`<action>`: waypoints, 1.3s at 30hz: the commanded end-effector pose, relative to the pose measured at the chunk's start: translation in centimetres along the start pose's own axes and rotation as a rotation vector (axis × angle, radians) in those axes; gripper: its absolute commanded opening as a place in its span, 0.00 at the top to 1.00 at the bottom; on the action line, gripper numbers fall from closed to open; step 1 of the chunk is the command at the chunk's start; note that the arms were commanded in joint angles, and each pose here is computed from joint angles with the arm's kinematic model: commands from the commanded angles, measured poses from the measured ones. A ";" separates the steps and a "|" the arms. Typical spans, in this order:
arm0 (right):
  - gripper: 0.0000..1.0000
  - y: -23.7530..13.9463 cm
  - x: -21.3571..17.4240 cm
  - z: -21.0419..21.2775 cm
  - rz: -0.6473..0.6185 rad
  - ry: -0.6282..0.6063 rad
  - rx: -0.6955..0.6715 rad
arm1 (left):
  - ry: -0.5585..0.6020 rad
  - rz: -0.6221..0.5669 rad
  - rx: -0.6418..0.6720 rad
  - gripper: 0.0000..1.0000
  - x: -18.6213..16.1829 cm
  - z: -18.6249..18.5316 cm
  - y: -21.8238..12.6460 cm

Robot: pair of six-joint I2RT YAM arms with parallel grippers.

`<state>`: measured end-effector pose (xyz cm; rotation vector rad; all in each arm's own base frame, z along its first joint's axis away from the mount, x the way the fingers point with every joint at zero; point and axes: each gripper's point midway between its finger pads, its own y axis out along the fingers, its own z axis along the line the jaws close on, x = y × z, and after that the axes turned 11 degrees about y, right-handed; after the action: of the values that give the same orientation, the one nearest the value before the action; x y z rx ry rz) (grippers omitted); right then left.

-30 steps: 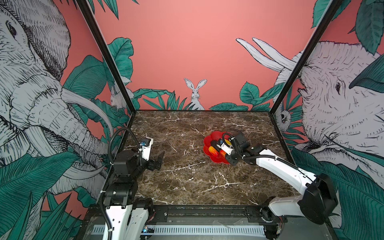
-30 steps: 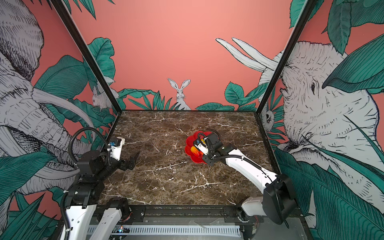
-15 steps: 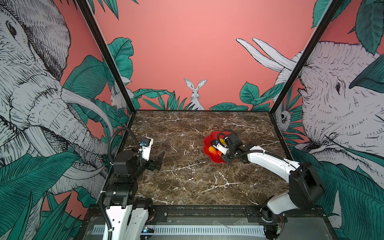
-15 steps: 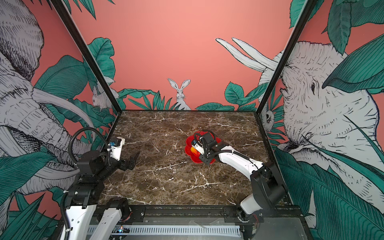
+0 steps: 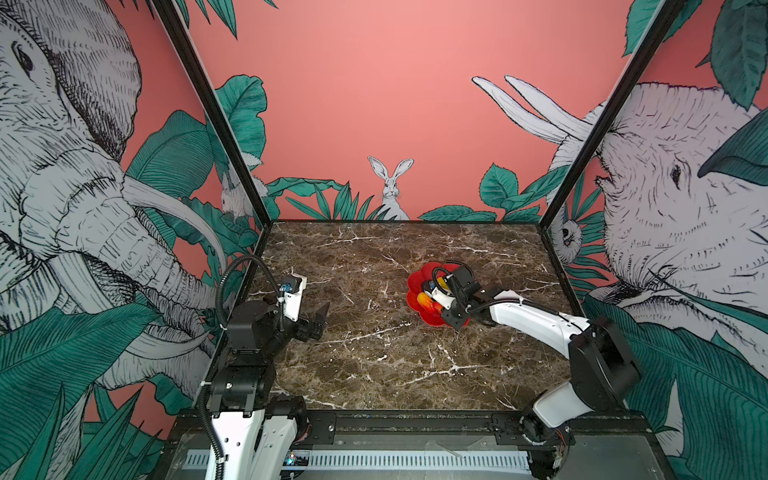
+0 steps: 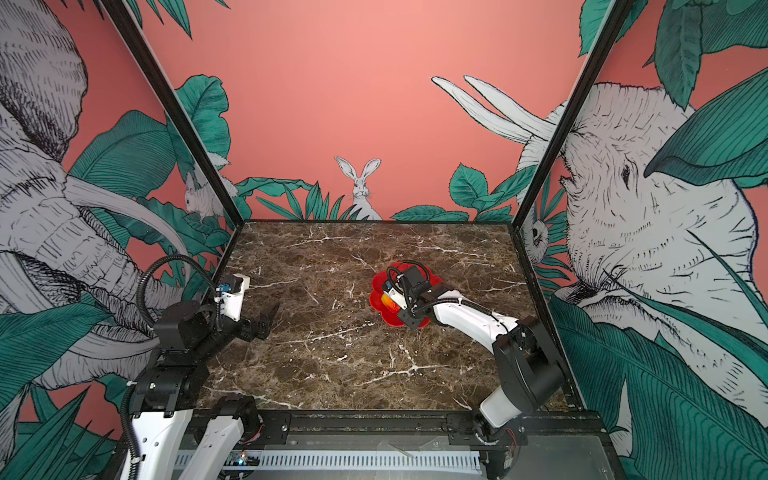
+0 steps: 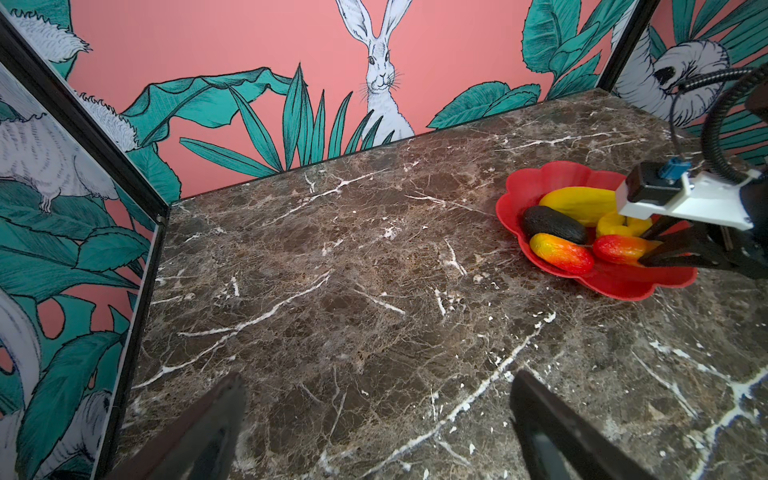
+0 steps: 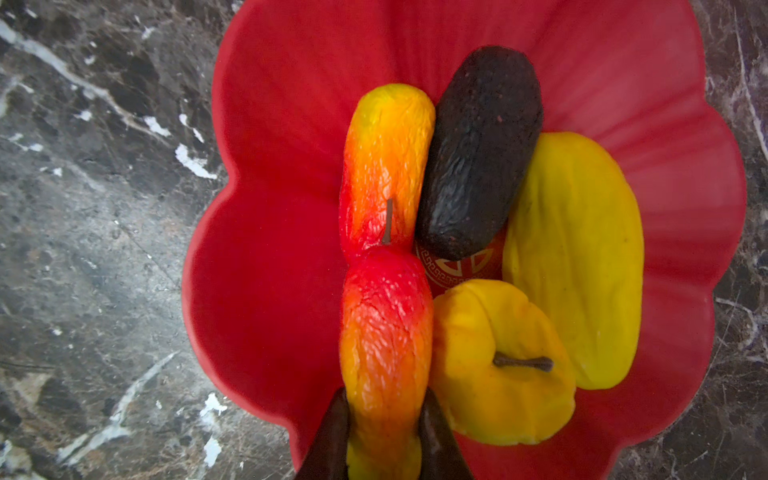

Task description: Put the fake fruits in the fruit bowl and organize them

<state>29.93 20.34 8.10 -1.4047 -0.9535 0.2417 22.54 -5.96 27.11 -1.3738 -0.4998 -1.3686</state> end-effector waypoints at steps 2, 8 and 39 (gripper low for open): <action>0.80 -0.3 0.2 -0.3 0.002 0.015 -0.011 | 0.004 -0.018 0.002 0.00 0.6 0.1 -0.4; 0.52 -0.9 0.4 -0.2 -0.002 0.028 -0.002 | 0.004 -0.017 0.002 0.00 0.6 0.0 -0.4; 0.00 -10.6 -9.0 -20.8 -0.780 0.809 -0.658 | -0.172 -0.074 0.373 0.00 -8.0 7.6 13.0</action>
<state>32.36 -2.94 13.52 -1.5531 -0.7428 -1.0467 32.79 -2.01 14.61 -1.3223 -0.7109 -1.0695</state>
